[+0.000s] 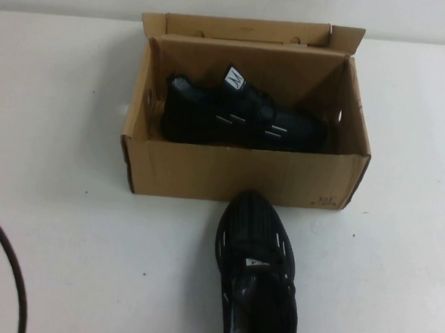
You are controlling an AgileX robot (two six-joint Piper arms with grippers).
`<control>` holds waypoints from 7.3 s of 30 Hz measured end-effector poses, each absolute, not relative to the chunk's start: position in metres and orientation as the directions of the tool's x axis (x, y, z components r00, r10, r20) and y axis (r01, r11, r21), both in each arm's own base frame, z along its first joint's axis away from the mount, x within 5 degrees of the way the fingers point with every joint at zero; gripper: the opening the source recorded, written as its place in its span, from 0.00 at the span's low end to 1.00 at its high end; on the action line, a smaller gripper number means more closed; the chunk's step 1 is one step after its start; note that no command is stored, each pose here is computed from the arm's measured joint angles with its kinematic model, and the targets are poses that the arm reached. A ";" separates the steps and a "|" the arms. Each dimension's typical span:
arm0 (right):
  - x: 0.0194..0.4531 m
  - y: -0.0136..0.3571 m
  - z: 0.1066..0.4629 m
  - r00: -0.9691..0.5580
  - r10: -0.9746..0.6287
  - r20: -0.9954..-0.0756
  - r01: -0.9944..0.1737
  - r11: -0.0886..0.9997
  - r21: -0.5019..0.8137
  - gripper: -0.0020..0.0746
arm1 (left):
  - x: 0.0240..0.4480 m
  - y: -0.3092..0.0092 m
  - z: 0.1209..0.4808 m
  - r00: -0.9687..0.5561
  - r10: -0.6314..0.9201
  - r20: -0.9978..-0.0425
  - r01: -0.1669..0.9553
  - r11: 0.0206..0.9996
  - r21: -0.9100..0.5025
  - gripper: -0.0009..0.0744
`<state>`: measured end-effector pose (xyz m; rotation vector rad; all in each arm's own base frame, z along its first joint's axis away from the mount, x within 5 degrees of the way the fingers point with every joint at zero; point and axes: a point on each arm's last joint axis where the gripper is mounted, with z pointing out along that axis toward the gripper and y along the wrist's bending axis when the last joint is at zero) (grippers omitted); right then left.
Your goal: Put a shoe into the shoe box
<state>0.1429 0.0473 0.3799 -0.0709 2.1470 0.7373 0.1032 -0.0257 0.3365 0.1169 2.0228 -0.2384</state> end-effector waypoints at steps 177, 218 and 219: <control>0.120 0.139 0.398 -0.142 -0.881 -0.451 -0.878 0.322 -0.354 0.01 | 0.235 -0.134 0.301 -0.907 -0.016 -0.421 0.372 0.441 -0.817 0.01; 0.122 0.143 0.400 -0.116 -0.862 -0.493 -0.872 0.326 -0.365 0.01 | 0.257 -0.158 0.274 -0.987 -0.063 -0.150 0.132 0.229 -0.964 0.75; 0.123 0.144 0.400 -0.115 -0.863 -0.493 -0.872 0.325 -0.365 0.01 | 0.255 -0.161 0.274 -0.987 -0.053 -0.150 0.135 0.222 -0.966 0.75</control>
